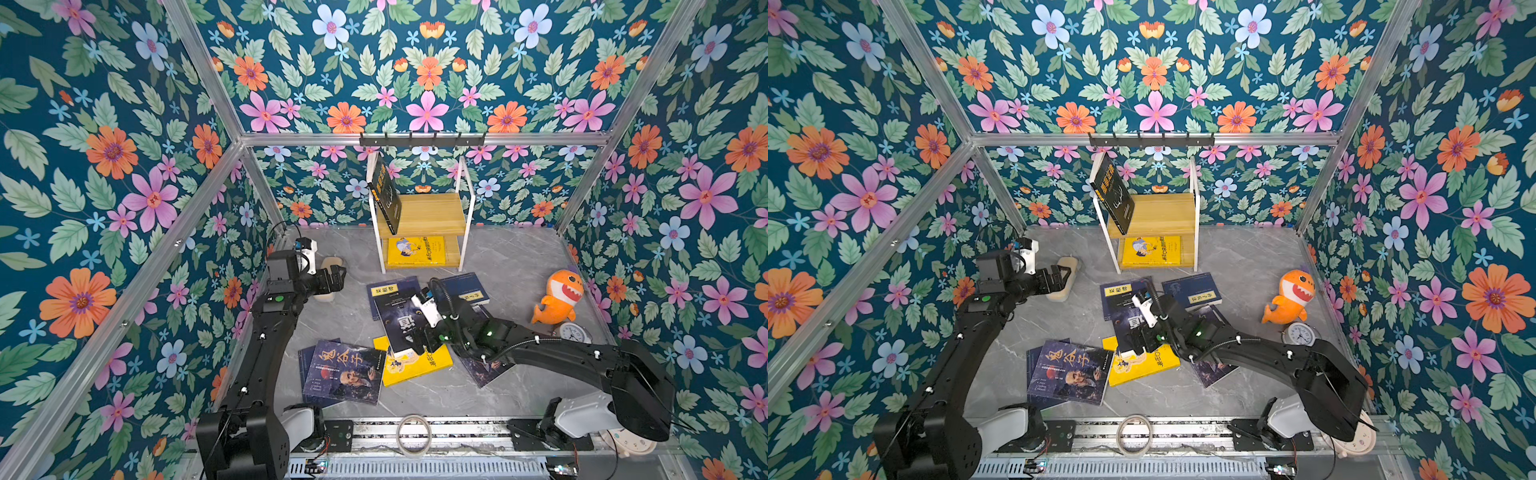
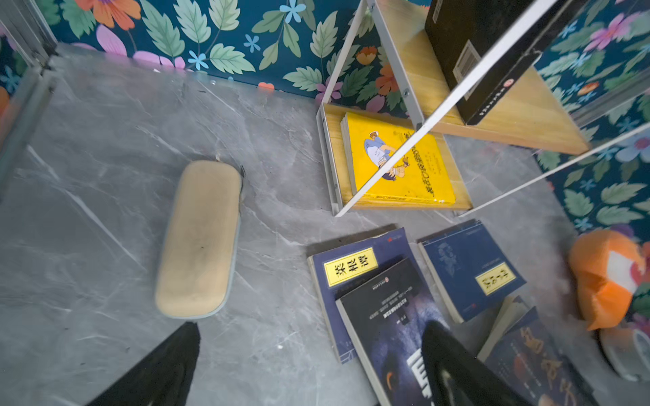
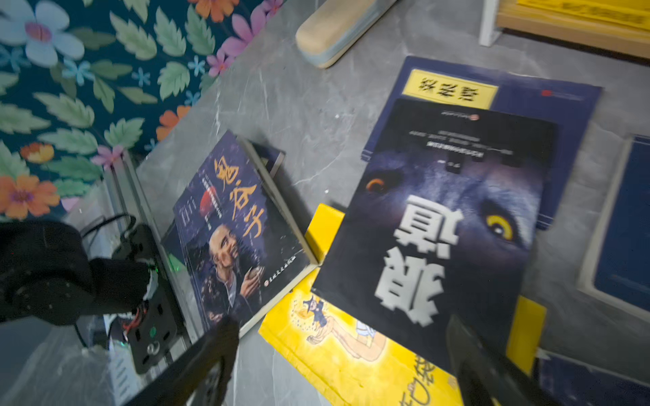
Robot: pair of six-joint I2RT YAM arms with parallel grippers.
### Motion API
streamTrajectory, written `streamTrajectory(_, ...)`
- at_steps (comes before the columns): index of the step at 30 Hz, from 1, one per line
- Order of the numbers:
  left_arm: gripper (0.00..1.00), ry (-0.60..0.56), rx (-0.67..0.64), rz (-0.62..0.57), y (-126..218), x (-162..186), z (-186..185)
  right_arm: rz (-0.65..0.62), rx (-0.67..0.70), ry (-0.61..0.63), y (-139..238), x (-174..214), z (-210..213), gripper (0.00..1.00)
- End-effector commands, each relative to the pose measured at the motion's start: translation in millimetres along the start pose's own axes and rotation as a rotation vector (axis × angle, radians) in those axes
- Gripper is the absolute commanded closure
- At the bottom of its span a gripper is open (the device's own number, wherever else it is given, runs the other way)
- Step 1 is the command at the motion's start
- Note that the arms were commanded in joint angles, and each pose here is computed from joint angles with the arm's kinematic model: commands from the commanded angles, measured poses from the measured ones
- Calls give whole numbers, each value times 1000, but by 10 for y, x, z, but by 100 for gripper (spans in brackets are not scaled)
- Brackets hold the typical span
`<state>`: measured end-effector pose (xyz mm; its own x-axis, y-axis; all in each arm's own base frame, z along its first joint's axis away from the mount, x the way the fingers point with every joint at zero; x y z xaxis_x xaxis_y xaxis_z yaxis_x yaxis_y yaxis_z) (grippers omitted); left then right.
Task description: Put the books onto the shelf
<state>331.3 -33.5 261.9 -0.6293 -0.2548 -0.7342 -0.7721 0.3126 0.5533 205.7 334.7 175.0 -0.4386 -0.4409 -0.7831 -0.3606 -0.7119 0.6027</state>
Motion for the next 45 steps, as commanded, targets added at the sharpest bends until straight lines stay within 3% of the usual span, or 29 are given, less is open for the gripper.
streamTrajectory(1, 0, -151, -158, 242, 137, 322, 218, 5, -6, 245, -107, -25, 271, 6)
streamTrajectory(5, 0, -221, -187, 478, 273, 596, 385, 19, -84, 375, -325, 36, 614, 6)
streamTrajectory(12, 0, -218, -160, 768, 568, 966, 715, 129, -205, 620, -669, 295, 1139, 4)
streamTrajectory(19, 0, -248, -124, 904, 522, 1414, 875, 108, -232, 689, -858, 347, 1329, 3)
streamTrajectory(29, 4, -210, -87, 993, 341, 1779, 1029, 205, -130, 794, -1155, 547, 1362, 1)
streamTrajectory(35, 13, -168, -49, 1027, 249, 1904, 1047, 228, -13, 838, -1255, 612, 1195, 1)
streamTrajectory(41, 29, -134, -35, 1055, 156, 1974, 1089, 227, 133, 910, -1236, 542, 1037, 1)
streamTrajectory(45, 51, -90, -43, 1068, 52, 1997, 1136, 261, 192, 1022, -1218, 522, 1104, 1)
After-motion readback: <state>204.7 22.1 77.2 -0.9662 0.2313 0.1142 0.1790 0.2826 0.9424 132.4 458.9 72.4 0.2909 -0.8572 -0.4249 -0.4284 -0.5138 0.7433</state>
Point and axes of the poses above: each gripper's point midway between its finger pads, its own y axis back along the fingers, its own z axis along the line the jaws close on, x = y × z, the point moved 4 cm from there along y, back along the fingers, and after that the axes turned 10 degrees about y, right-handed, at the moved point
